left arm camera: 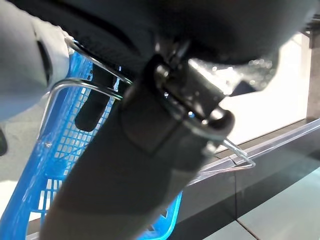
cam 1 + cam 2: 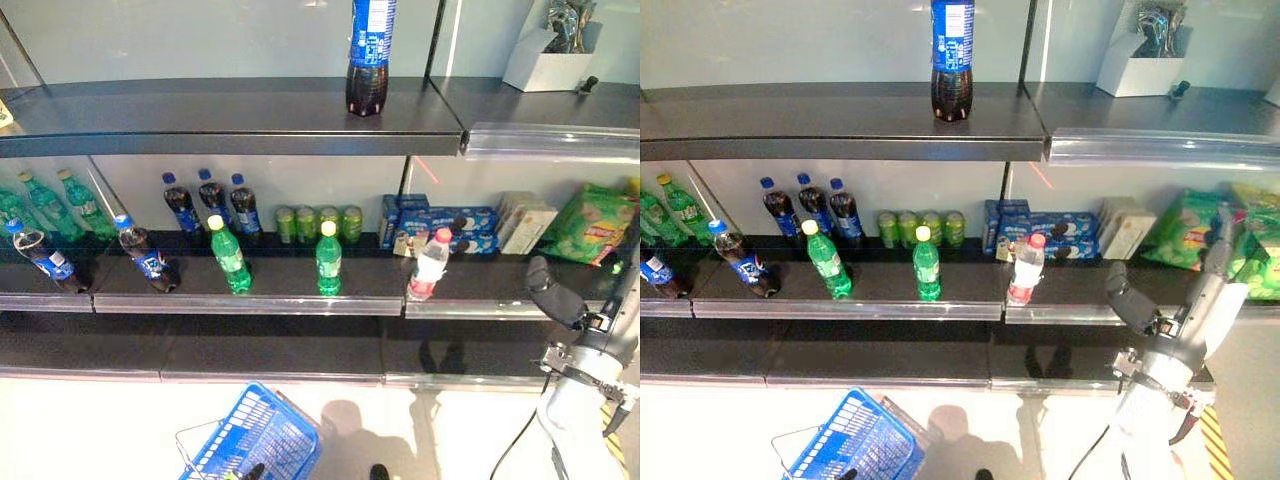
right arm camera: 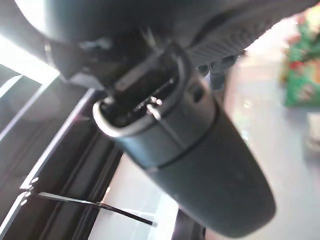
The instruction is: Pick up the drink and place into the basket.
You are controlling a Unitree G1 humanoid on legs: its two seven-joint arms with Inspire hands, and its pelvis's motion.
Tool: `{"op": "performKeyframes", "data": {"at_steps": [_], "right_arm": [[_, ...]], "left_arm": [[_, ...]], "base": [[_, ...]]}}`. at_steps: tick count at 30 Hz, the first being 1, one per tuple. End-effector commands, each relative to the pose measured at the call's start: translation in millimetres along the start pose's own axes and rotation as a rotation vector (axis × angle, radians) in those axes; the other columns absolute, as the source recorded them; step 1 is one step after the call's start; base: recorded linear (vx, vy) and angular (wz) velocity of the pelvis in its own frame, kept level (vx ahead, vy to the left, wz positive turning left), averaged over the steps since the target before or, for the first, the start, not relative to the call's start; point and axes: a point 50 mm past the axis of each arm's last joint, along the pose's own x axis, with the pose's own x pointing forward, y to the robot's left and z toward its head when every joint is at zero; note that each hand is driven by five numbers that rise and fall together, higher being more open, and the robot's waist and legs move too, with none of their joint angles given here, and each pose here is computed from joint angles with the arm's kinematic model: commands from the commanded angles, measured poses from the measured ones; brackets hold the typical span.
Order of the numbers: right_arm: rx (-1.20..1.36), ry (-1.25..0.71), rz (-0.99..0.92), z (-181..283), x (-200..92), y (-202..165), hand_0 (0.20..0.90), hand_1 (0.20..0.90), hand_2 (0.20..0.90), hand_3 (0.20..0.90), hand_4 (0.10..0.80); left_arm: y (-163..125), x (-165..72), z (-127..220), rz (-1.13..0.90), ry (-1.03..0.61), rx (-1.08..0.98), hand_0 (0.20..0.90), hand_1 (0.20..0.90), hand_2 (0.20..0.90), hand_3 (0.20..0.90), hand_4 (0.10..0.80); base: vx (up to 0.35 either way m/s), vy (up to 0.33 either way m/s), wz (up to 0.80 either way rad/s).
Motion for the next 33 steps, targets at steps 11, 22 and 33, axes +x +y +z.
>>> {"op": "performKeyframes", "data": {"at_steps": [11,22,33], "right_arm": [[0.422,-0.26,-0.104,64,35,31,0.9,0.9,0.9,0.9,0.8],[0.549,-0.338,-0.272,97,67,41,0.9,0.9,0.9,0.9,0.8],[0.625,-0.346,-0.165,127,92,62,0.9,0.9,0.9,0.9,0.8]], "left_arm": [[-46,4,65,-0.151,-0.268,0.029,0.3,0.3,0.3,0.2,0.1],[-92,-5,90,-0.323,-0.366,-0.012,0.3,0.3,0.3,0.2,0.1],[-124,-13,103,-0.441,-0.392,-0.004,0.3,0.3,0.3,0.2,0.1]], "base": [[-0.042,0.001,0.03],[-0.096,-0.006,0.08],[-0.048,-0.001,0.01]]}}
